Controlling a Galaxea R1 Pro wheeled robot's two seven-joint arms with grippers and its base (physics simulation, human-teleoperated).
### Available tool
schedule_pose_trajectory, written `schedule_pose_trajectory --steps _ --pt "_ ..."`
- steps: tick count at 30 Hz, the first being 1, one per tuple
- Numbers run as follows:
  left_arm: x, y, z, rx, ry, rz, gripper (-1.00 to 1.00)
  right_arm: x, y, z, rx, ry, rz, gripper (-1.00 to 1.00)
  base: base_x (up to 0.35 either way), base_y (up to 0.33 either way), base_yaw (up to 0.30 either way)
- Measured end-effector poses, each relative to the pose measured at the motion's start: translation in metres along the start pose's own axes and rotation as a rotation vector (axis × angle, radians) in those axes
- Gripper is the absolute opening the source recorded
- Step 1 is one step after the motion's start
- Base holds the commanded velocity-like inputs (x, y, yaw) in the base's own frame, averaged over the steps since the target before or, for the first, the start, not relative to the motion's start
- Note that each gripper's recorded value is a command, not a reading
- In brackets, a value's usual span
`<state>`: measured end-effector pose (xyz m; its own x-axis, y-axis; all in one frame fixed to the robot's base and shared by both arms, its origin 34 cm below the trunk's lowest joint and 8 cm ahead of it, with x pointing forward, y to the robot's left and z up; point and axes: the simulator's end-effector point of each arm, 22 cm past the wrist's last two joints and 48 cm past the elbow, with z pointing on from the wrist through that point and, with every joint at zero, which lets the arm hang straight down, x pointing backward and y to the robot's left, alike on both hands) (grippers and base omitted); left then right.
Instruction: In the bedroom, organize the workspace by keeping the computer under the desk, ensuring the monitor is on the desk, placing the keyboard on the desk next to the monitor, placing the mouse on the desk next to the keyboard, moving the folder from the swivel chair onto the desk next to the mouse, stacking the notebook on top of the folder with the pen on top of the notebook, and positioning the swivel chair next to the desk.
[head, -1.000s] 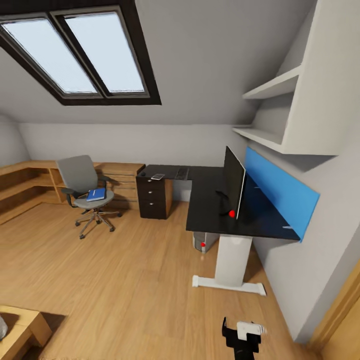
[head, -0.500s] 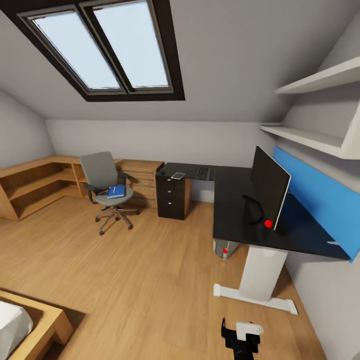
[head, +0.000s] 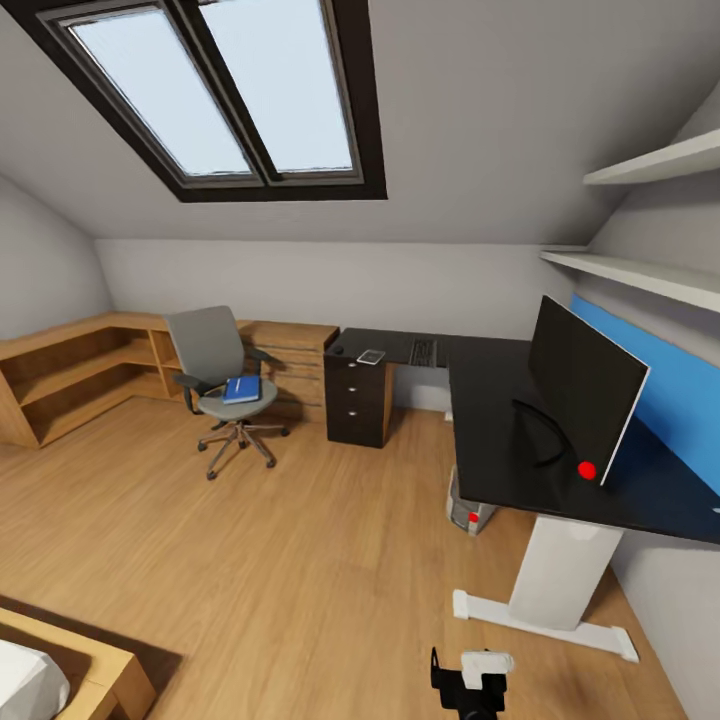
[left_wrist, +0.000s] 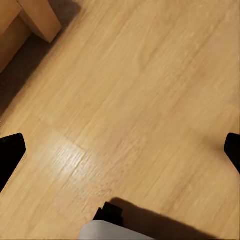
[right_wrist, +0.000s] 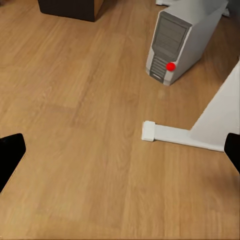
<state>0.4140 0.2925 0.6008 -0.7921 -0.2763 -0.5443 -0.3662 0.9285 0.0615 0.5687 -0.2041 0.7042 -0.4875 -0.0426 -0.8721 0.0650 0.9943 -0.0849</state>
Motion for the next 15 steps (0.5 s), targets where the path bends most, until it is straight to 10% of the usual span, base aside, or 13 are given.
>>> schedule_pose_trajectory --steps 15 --pt "-0.003 -0.001 -0.001 0.002 -0.007 -0.003 1.00 -0.004 0.014 -0.001 -0.070 -0.007 -0.001 1.00 0.232 0.264 -0.126"
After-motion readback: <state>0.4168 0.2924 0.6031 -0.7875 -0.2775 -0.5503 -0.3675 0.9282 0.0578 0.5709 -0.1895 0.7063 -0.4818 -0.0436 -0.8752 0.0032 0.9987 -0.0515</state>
